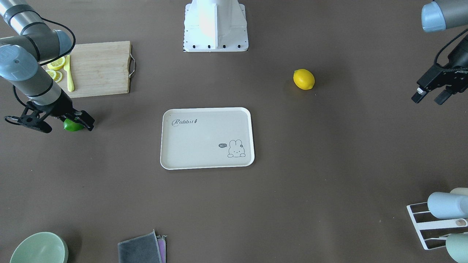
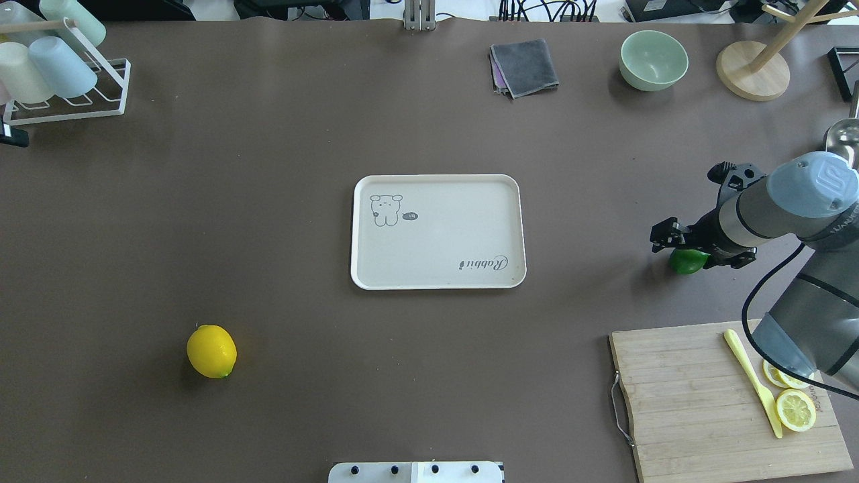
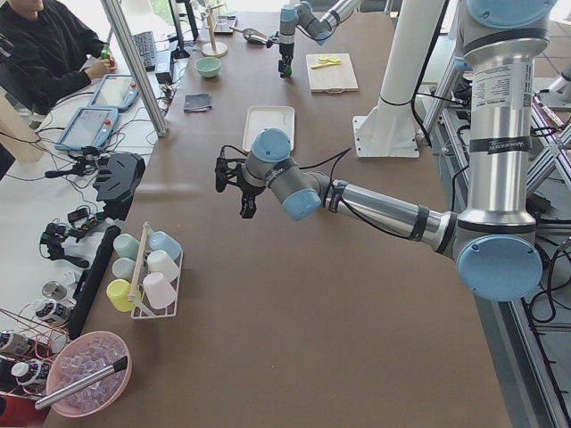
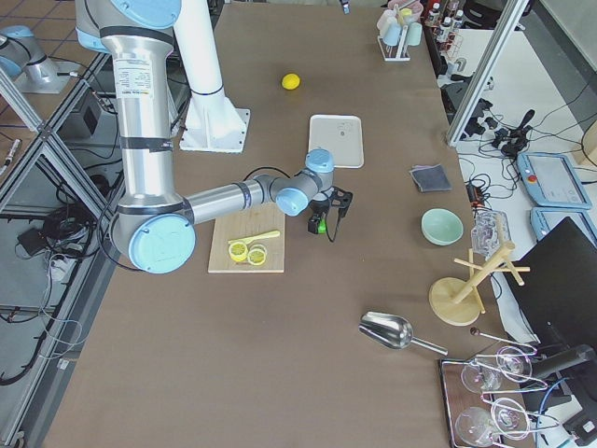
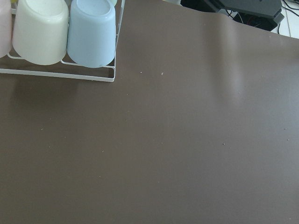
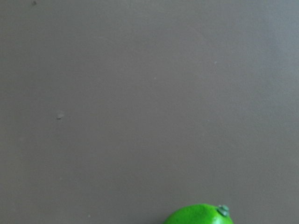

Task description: Place all lemons on tray

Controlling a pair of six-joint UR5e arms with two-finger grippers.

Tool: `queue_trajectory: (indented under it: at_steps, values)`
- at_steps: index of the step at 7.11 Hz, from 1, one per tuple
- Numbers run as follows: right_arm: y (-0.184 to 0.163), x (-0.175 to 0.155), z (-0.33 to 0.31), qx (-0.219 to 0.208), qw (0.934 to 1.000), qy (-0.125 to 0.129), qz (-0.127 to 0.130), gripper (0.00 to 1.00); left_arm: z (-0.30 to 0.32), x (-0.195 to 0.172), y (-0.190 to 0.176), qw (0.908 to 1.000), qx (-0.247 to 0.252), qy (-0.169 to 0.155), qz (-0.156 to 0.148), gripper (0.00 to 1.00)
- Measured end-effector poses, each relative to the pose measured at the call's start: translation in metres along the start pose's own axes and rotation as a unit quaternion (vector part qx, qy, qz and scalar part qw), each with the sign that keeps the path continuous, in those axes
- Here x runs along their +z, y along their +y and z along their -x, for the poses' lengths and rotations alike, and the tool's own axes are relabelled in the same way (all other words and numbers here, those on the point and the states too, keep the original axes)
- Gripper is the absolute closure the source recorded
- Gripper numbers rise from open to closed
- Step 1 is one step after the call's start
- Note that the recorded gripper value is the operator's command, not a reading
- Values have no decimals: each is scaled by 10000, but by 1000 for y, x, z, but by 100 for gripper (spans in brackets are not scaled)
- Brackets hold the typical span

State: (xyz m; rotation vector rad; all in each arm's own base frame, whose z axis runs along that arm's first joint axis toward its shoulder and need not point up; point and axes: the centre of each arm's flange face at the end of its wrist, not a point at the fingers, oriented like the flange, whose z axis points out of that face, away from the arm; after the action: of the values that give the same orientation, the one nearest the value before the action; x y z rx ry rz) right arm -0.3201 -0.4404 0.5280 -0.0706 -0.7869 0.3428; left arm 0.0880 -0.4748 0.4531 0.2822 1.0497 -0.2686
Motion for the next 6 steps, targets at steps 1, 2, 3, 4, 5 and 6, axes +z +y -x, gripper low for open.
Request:
queue_trajectory:
  at_steps: [1, 2, 3, 4, 5, 6]
  values:
    - [5, -2, -3, -24, 10000, 4, 4, 60, -1, 0, 1, 10000, -2, 6, 5, 2]
    - [10, -6, -8, -39, 10000, -4, 2, 100, -2, -1, 1, 10000, 3, 16, 6, 2]
    - [14, -10, -11, -49, 10000, -14, -2, 100, -3, -1, 2, 10000, 13, 34, 13, 2]
    - [16, -12, -12, -53, 10000, -11, -3, 100, -5, -3, 2, 10000, 24, 55, 21, 2]
    - [16, -13, -12, -60, 10000, -18, -4, 100, -6, -4, 3, 10000, 32, 70, 23, 2]
    - [18, -18, -8, -80, 9999, -72, -4, 100, -7, -4, 3, 10000, 38, 79, 21, 2]
